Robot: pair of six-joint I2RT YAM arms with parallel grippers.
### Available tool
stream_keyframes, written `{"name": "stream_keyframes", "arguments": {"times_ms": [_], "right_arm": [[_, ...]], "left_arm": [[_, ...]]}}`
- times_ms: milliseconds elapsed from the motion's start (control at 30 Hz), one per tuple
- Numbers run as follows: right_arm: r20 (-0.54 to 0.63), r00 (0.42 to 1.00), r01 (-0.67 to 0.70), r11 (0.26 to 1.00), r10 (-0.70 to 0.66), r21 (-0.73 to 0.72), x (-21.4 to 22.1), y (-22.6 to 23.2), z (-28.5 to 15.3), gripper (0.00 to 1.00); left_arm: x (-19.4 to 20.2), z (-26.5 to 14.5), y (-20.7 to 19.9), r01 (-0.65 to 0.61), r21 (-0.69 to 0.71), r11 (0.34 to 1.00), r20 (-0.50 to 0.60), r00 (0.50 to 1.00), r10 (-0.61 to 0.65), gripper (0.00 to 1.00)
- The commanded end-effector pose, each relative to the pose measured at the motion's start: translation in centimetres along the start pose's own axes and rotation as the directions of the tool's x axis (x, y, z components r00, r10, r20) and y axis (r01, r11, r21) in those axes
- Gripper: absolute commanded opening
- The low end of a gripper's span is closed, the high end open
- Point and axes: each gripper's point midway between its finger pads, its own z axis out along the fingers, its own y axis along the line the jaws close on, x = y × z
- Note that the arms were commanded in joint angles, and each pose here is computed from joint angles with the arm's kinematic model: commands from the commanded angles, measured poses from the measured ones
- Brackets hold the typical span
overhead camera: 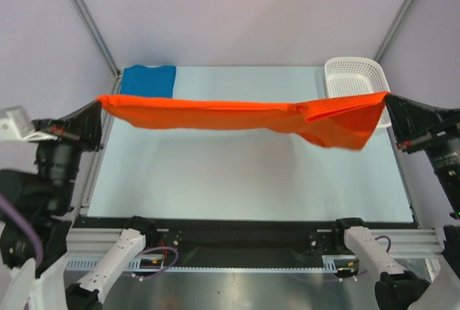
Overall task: Fold and stack the t-shirts
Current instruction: Flatten the tshirt out
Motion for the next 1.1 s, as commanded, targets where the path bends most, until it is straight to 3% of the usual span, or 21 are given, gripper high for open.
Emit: {"name": "stream_keyframes", "arguments": {"times_ms": [0, 167, 267, 367, 500, 700, 800, 900, 933, 1000, 1067], "right_arm": [[-0.093, 0.996, -0.015, 1.000, 0.017, 0.024, 1.3, 0.1, -1.0, 0.00], [-0.102, 0.994, -0.038, 0.999, 0.039, 0.006, 0.6, 1.5, -2.1, 0.00], [-0.152, 0.986, -0.065, 0.998, 0.067, 0.017, 2.6, 0.3, -0.7, 0.00], [-0.194, 0.975, -0.102, 0.995, 0.104, 0.022, 4.7, -1.5, 3.1, 0.00], [-0.267, 0.952, -0.131, 0.988, 0.148, 0.080, 8.7, -5.5, 8.3, 0.00], [-0.444, 0.876, -0.109, 0.974, 0.189, 0.200, 18.9, -14.4, 17.3, 0.00], [-0.456, 0.875, -0.064, 0.974, 0.160, 0.219, 21.4, -17.3, 20.7, 0.00], [-0.472, 0.864, -0.081, 0.975, 0.173, 0.208, 25.4, -20.2, 24.3, 0.00], [-0.511, 0.837, -0.085, 0.968, 0.198, 0.235, 28.0, -22.1, 25.7, 0.00], [-0.536, 0.817, -0.089, 0.965, 0.212, 0.245, 29.9, -23.5, 27.0, 0.00], [-0.568, 0.790, -0.092, 0.961, 0.231, 0.262, 32.6, -25.5, 28.4, 0.00]], "left_arm": [[-2.2, -2.8, 1.8, -0.049, -0.076, 0.996, 0.053, 0.997, 0.053, 0.00], [-5.0, -7.4, 2.7, -0.014, -0.056, 0.998, 0.146, 0.989, 0.022, 0.00], [-2.5, -5.9, 2.0, -0.015, -0.013, 1.000, 0.092, 0.996, 0.016, 0.00], [3.5, -1.5, 1.2, -0.018, 0.000, 1.000, -0.085, 0.996, 0.018, 0.00], [11.8, 3.8, 1.1, -0.033, -0.021, 0.999, -0.295, 0.955, 0.025, 0.00], [20.1, 9.6, 2.9, -0.100, -0.092, 0.991, -0.469, 0.882, 0.045, 0.00], [25.9, 13.2, 5.0, -0.150, -0.142, 0.978, -0.569, 0.822, 0.043, 0.00], [30.8, 16.2, 7.5, -0.139, -0.193, 0.971, -0.643, 0.765, -0.019, 0.00], [33.4, 17.0, 9.4, -0.156, -0.228, 0.961, -0.683, 0.729, -0.044, 0.00], [34.7, 18.3, 10.7, -0.149, -0.257, 0.955, -0.688, 0.722, -0.072, 0.00], [37.9, 19.3, 12.6, -0.126, -0.276, 0.953, -0.726, 0.677, -0.121, 0.00]]}}
